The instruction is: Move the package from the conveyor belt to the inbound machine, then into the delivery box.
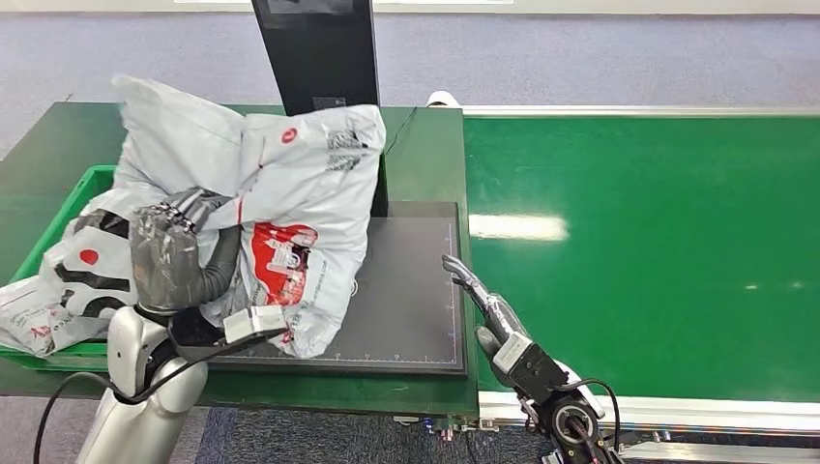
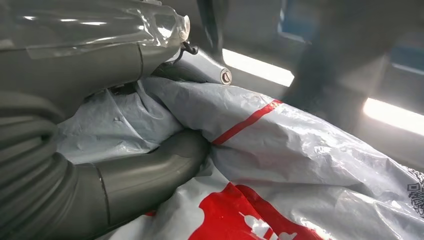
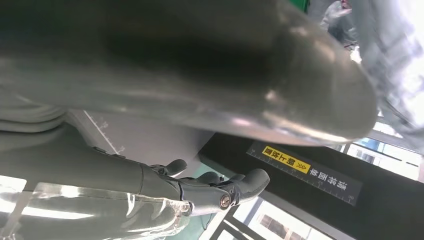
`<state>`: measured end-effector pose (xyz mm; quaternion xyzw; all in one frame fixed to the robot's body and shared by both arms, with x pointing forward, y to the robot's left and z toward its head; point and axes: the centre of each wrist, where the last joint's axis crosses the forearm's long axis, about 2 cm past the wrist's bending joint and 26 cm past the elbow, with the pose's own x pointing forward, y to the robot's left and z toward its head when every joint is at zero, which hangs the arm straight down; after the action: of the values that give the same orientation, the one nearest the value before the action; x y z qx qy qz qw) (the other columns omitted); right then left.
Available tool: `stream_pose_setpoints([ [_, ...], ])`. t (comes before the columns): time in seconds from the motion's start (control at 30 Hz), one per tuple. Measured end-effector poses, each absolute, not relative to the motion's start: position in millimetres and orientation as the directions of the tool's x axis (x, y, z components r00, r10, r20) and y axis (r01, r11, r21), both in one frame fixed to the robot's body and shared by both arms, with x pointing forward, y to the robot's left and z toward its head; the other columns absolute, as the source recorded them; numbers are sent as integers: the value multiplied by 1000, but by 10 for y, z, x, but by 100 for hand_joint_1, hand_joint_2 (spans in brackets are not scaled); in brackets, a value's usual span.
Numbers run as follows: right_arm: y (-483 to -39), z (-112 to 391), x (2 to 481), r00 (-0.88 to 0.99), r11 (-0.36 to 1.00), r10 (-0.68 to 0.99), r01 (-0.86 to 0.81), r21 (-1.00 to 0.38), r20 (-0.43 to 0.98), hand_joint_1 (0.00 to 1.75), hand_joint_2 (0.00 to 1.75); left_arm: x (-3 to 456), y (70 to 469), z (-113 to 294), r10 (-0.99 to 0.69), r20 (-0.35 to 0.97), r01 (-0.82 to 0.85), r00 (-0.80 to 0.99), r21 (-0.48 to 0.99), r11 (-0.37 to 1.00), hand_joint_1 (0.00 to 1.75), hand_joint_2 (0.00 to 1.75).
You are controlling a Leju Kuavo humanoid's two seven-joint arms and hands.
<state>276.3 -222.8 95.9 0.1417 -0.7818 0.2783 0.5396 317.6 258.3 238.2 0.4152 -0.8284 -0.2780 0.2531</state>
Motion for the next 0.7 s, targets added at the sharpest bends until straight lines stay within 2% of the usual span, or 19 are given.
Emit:
stream_pose_setpoints([
  [0.2, -2270, 965, 2731, -381, 813, 94, -504, -292, 920, 0, 0, 3657, 2924, 2836, -910, 183, -608, -372, 693, 388, 175, 175],
  [0.37, -2280, 991, 2764, -386, 816, 97, -497, -295, 917, 0, 0, 4119, 3268, 3056, -969, 205, -591, -136, 769, 245, 175, 175],
  [0.53, -2276, 1000, 2775, -378, 816, 103, -497, -295, 920, 0, 0, 4453, 3696, 3024, -953, 246, -510, 175, 851, 126, 175, 175],
  [0.7, -2251, 1006, 2776, -362, 815, 108, -501, -291, 926, 0, 0, 4520, 4169, 2788, -870, 252, -389, 425, 918, 77, 175, 175],
])
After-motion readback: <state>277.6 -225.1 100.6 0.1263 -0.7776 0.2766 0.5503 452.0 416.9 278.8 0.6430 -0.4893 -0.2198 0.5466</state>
